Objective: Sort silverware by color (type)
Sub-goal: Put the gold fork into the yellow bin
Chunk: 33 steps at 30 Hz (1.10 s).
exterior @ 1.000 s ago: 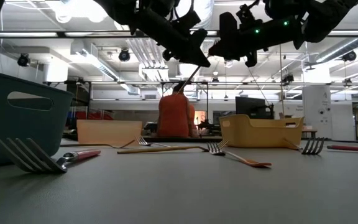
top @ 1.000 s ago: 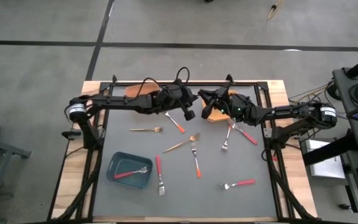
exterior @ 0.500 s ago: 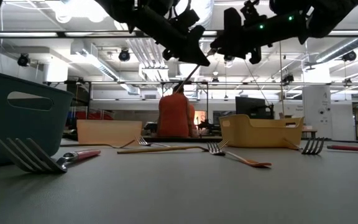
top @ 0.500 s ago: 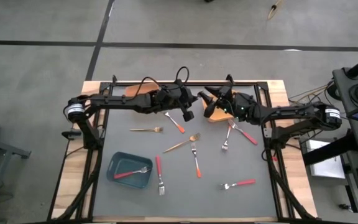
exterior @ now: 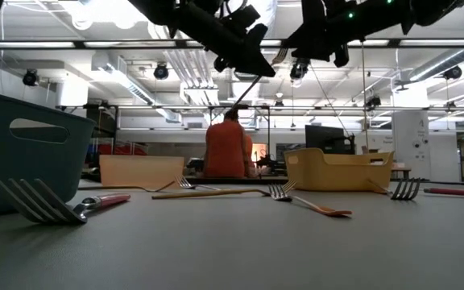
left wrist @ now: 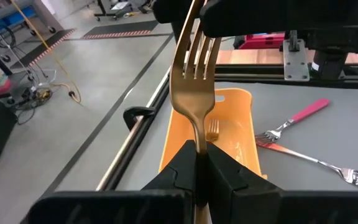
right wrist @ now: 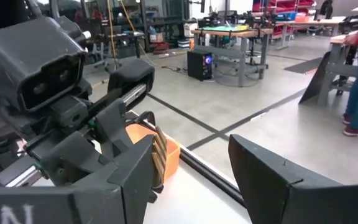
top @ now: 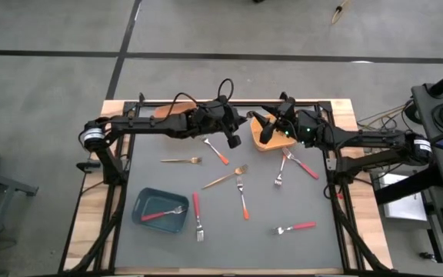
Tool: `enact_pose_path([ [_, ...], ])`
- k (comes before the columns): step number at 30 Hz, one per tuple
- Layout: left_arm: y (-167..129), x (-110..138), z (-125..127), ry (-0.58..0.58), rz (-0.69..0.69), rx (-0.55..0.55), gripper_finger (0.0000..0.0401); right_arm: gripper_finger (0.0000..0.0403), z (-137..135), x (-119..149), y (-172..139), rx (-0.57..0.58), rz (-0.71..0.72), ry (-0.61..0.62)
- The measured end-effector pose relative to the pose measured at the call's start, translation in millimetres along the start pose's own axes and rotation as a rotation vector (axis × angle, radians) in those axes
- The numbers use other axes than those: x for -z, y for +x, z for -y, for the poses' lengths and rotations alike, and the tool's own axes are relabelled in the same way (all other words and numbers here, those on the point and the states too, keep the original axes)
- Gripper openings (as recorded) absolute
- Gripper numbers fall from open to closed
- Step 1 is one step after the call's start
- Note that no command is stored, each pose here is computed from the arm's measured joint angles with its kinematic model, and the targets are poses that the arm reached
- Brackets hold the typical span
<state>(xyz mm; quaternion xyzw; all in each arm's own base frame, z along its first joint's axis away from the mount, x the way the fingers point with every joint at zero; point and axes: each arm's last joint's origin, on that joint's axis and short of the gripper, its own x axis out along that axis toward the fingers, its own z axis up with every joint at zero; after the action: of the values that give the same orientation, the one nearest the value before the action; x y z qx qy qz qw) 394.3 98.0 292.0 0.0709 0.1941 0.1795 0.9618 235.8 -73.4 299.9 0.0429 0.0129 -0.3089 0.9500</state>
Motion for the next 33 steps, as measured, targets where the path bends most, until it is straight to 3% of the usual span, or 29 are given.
enact_pose_path([
  [12, 0.6, -2.8, -15.5, 0.015, -0.018, -0.012, 0.0000, 0.0196, 7.9, -28.9, -25.5, 0.013, 0.009, -0.050],
  [25, 12.8, -6.8, -32.4, 0.012, -0.022, 0.023, 0.0000, 0.0194, 15.0, -28.3, -45.7, -0.001, 0.014, -0.065],
  [33, 31.6, -16.0, -48.4, -0.034, 0.021, 0.041, 0.0000, 0.0194, 14.9, -25.2, -65.5, -0.160, -0.043, -0.179],
])
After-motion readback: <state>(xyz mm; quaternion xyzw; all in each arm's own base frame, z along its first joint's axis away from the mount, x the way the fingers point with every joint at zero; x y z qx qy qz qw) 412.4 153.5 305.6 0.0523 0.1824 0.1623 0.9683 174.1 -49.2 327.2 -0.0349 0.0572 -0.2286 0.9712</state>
